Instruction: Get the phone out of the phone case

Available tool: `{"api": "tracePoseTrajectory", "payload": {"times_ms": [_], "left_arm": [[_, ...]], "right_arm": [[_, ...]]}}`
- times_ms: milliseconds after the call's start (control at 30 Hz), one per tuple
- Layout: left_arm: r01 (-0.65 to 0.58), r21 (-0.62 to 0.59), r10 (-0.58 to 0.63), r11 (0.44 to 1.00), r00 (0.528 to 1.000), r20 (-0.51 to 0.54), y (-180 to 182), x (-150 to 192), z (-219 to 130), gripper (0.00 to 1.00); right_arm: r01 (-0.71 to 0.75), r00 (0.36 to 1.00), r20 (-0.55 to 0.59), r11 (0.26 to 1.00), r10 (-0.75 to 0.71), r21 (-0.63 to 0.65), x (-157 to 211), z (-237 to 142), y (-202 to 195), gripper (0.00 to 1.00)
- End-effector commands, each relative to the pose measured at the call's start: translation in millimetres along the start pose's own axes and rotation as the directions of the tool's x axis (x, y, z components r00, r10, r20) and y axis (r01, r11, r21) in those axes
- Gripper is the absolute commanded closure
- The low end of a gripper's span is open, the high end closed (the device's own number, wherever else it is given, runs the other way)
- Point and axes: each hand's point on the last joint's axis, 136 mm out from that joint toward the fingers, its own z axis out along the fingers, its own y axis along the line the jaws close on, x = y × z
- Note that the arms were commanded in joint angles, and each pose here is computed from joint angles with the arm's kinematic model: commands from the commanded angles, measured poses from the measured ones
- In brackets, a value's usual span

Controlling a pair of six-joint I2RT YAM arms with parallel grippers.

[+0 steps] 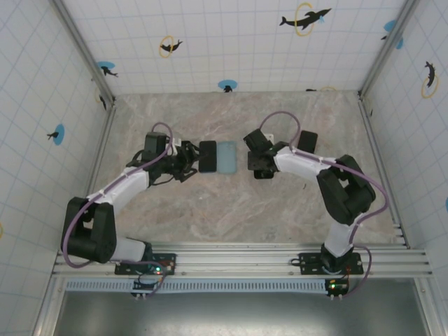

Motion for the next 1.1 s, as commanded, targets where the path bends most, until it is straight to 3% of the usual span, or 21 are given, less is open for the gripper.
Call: {"api": "tracePoseTrajectory", "payload": {"times_ms": [0,267,533,633,800,1067], "left_arm": [[-0.099,0.017,0.098,0.995,0.995,0.021,-24.1,-8.3,5.8,0.08],[-0.26,0.026,0.258,0.965,0.963,0.074,-78.8,-20.3,31.8,0.14],[-0.334,0.046,0.332,0.941,0.942,0.045,-104.8,-6.9,60.5,0.25],[-0.345,0.047,0.344,0.937,0.938,0.033,-106.3,-4.3,67.5,0.34],[-0.349,0.047,0.349,0.936,0.937,0.016,-103.7,-2.3,75.5,0.58],[-0.347,0.099,0.347,0.933,0.938,0.013,-118.8,3.9,75.9,0.8]], "right_arm": [[0.05,0.985,0.169,0.992,-0.03,-0.116,-35.9,-41.2,23.8,0.48],[0.148,0.958,0.284,0.891,-0.022,-0.43,-44.8,-102.2,69.9,0.49],[0.203,0.952,0.301,0.836,-0.048,-0.51,-39.6,-128.1,89.7,0.49],[0.2,0.953,0.299,0.825,-0.039,-0.528,-40.9,-133.6,93.5,0.5],[0.198,0.953,0.301,0.807,-0.026,-0.556,-42.8,-140.8,98.3,0.5],[0.165,0.962,0.274,0.8,-0.001,-0.576,-41.5,-138.8,98.6,0.49]]}}
